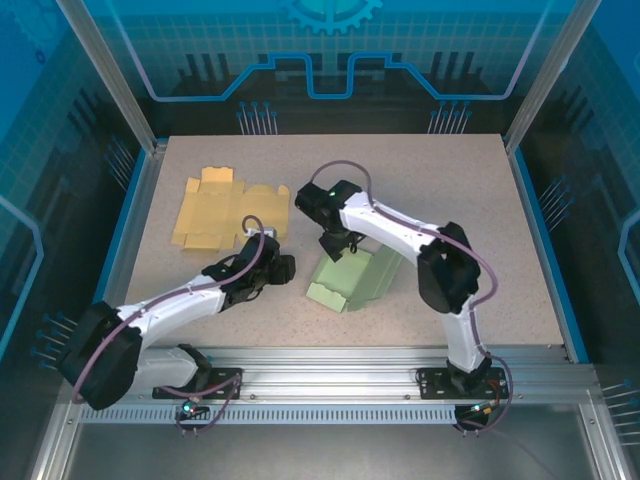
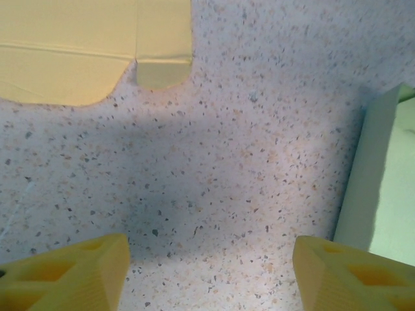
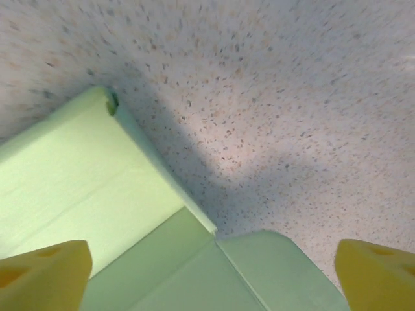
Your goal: Fold the paper box
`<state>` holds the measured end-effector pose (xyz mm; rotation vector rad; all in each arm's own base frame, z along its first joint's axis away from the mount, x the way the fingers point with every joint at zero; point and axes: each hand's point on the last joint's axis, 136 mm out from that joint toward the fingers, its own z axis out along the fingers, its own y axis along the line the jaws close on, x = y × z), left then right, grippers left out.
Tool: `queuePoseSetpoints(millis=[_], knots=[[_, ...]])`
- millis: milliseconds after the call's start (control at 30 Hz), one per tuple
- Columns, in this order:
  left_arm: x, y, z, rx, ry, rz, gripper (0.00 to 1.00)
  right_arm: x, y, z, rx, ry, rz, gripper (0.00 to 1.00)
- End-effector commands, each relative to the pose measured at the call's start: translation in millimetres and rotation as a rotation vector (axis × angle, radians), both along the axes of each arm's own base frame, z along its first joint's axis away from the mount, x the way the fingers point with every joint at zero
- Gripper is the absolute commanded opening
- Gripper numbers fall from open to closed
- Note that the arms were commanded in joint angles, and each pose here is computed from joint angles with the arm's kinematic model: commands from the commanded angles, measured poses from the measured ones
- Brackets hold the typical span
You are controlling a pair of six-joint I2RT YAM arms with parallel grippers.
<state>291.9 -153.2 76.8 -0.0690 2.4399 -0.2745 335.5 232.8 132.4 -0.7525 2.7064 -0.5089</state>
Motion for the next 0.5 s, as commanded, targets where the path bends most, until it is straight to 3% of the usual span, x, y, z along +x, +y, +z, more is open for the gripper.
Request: queuePoseSetpoints(millis=[0,267,367,467], knots=[[9,-14,-3,0.000,0.027,-0.065,0.66,-18,-1,61,0.132,-0.068,0.001,1.00],[18,-31,-29,0.007,0.085,-0.115,0.55,-72,-96,133,0.254,-0.333,-0.224,1.00],[17,-31,-37,0.021,0.106,-0.123,0.53,-97,-132,129,0.313,-0.374,-0.319,1.00],[15,-34,-44,0.006,0.121,-0.132,0.52,-115,-152,100,0.373,-0.346,-0.403,0.99]])
